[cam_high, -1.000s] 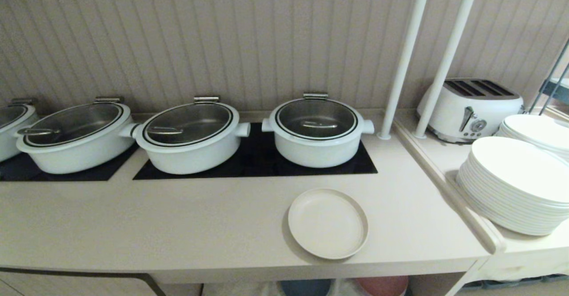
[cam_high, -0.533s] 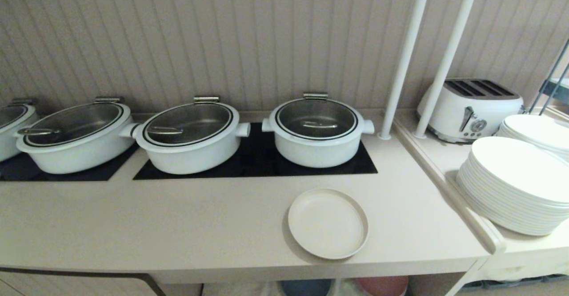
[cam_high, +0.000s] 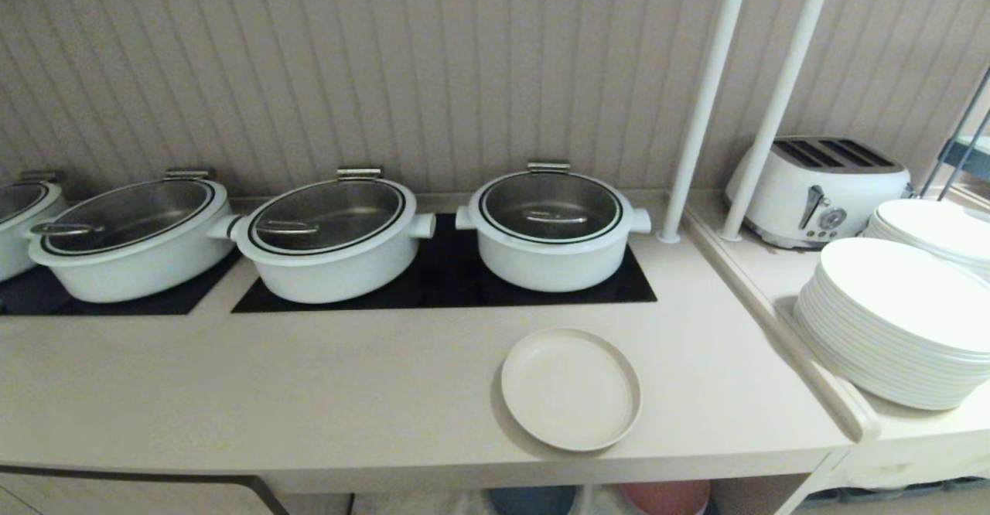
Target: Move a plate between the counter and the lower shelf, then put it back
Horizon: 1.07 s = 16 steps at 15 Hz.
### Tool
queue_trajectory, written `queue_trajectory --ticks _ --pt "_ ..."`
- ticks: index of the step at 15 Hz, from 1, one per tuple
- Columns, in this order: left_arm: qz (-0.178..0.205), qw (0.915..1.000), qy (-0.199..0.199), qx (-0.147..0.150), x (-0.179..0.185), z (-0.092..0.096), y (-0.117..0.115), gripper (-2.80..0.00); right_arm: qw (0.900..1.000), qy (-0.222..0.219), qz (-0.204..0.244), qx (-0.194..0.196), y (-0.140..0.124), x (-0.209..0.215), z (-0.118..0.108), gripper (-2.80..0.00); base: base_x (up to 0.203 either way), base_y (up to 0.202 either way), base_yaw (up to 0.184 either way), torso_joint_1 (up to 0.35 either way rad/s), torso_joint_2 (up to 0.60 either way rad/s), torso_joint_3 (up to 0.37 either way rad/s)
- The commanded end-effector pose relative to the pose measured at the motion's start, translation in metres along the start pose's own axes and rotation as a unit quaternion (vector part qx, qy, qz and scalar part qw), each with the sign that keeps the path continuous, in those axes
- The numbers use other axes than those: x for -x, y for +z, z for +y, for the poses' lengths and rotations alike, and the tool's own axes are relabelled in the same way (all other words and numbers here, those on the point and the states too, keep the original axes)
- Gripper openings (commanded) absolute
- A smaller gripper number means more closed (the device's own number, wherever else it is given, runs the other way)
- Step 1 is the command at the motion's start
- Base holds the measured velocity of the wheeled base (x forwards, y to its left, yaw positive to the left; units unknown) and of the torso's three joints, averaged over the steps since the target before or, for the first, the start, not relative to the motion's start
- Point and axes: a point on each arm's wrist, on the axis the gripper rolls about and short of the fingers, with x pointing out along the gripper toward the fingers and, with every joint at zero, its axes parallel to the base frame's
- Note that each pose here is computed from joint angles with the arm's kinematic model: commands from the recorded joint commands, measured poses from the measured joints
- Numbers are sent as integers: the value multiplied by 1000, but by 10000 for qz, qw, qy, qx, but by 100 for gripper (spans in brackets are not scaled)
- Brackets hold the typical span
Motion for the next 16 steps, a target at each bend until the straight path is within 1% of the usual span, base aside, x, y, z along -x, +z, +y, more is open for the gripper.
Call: queue_trajectory --ticks 1,3,6,9,16 --pt "1 10000 3 4 0 0 0 -280 10000 -4 -21 3 0 0 0 -280 0 0 0 0 0 0" --pt "0 10000 3 4 0 0 0 -280 10000 -4 -21 0 0 0 0 -280 0 0 0 0 0 0" --pt "1 10000 3 4 0 0 0 -280 9999 -4 -29 -126 0 0 0 -280 0 0 0 0 0 0" --pt "-6 10000 2 4 0 0 0 -280 10000 -4 -21 -81 0 0 0 -280 0 0 0 0 0 0" --pt "-3 10000 2 4 0 0 0 -280 9999 -21 -14 -166 0 0 0 -280 0 0 0 0 0 0"
